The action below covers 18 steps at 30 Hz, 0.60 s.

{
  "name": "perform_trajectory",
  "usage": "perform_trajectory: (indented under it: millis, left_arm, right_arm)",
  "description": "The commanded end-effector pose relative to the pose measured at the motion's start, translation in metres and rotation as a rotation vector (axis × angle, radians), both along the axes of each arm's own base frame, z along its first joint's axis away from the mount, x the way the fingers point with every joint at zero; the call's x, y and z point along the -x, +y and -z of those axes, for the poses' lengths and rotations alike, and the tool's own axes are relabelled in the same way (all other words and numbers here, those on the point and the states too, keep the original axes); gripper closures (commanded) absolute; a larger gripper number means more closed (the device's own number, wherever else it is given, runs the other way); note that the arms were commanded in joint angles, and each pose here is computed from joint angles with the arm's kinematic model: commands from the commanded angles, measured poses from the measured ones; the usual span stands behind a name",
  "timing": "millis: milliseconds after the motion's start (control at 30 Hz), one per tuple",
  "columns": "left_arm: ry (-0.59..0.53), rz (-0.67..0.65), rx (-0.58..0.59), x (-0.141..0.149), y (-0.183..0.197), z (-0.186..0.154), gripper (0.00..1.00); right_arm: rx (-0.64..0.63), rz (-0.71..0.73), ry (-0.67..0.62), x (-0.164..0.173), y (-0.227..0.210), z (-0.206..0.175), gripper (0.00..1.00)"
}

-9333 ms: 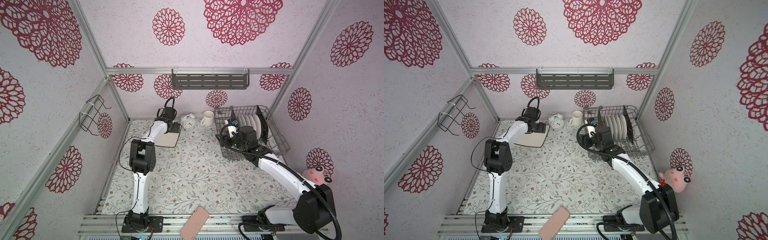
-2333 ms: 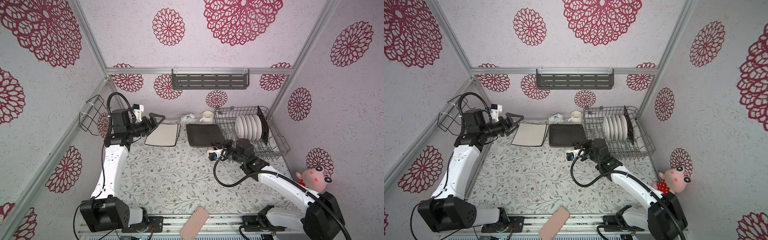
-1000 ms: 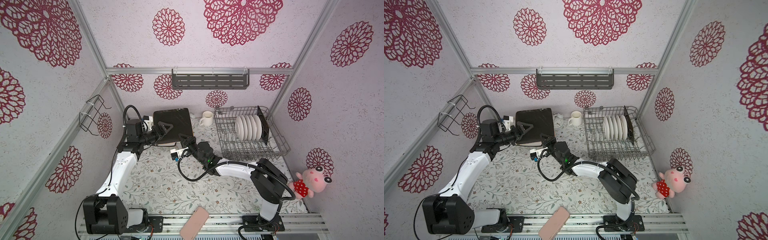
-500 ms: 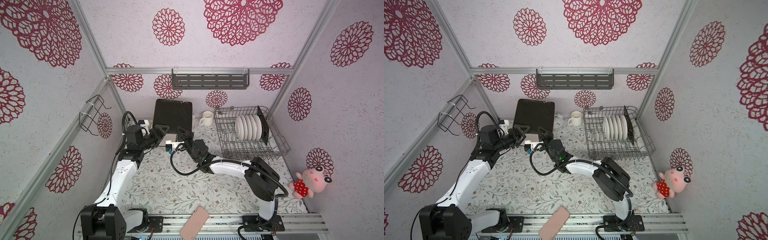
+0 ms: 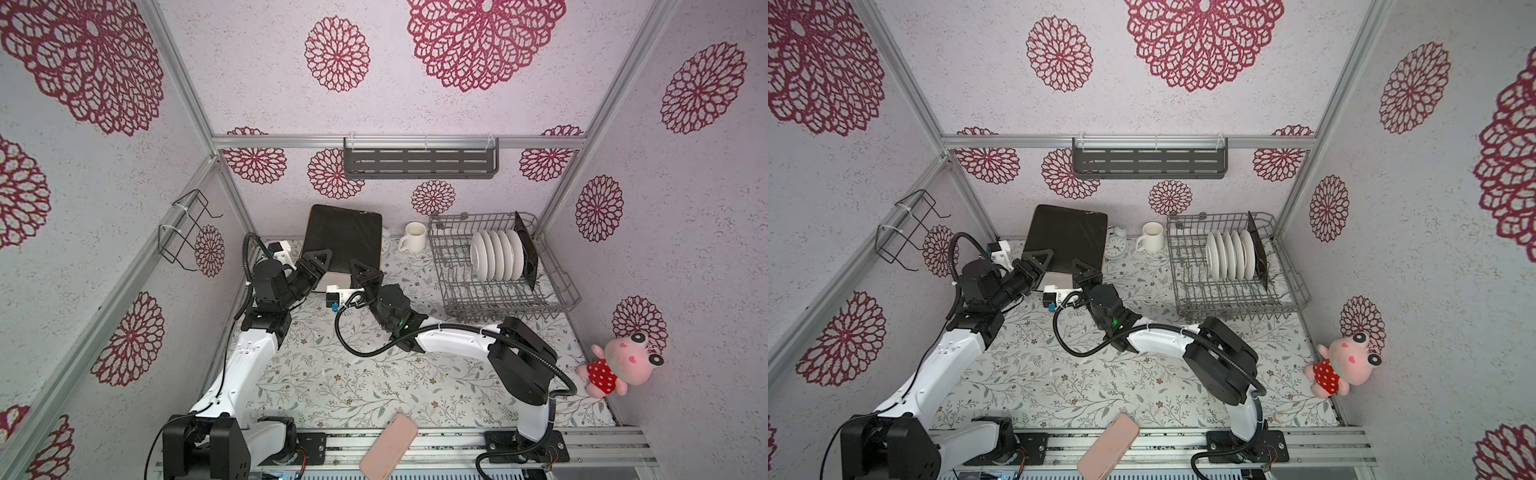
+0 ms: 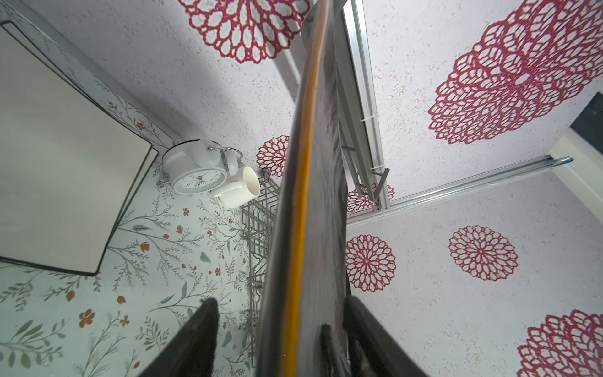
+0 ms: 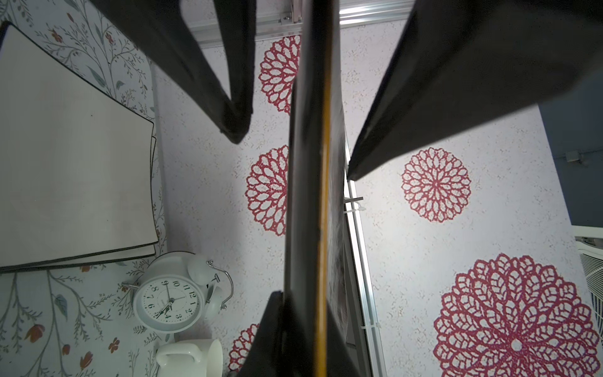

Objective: Unload the plates from the dish rack
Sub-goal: Place the plate among the plates.

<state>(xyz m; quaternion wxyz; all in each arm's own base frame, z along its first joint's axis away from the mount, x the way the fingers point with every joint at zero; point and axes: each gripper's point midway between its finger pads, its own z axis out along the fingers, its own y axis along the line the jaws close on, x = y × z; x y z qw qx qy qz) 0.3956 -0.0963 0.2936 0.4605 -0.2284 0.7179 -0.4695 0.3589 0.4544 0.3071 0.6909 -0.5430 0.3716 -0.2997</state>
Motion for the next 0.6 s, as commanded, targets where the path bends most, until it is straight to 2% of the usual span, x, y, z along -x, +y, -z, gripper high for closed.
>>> perform_trajectory:
  millis: [0,133,400,567]
  left_arm:
    - [-0.064,-0.028,0.032,-0.007,-0.001,-0.005,0.49]
    - [-0.096,-0.037,0.066,-0.011,-0.002,0.0,0.6]
    - [-0.102,-0.094,0.035,-0.017,0.005,0.012,0.72]
    - [-0.094,-0.124,0.036,-0.02,0.01,0.021,0.91]
  right_arm:
    - [-0.351,-0.033,-0.148,0.022,-0.006,-0.111,1.0]
    - [-0.365,-0.036,-0.131,0.018,0.004,-0.104,1.0]
    - [-0.374,-0.052,-0.113,0.018,0.007,-0.097,1.0]
    - [-0.37,-0.054,-0.109,0.015,0.008,-0.095,1.0]
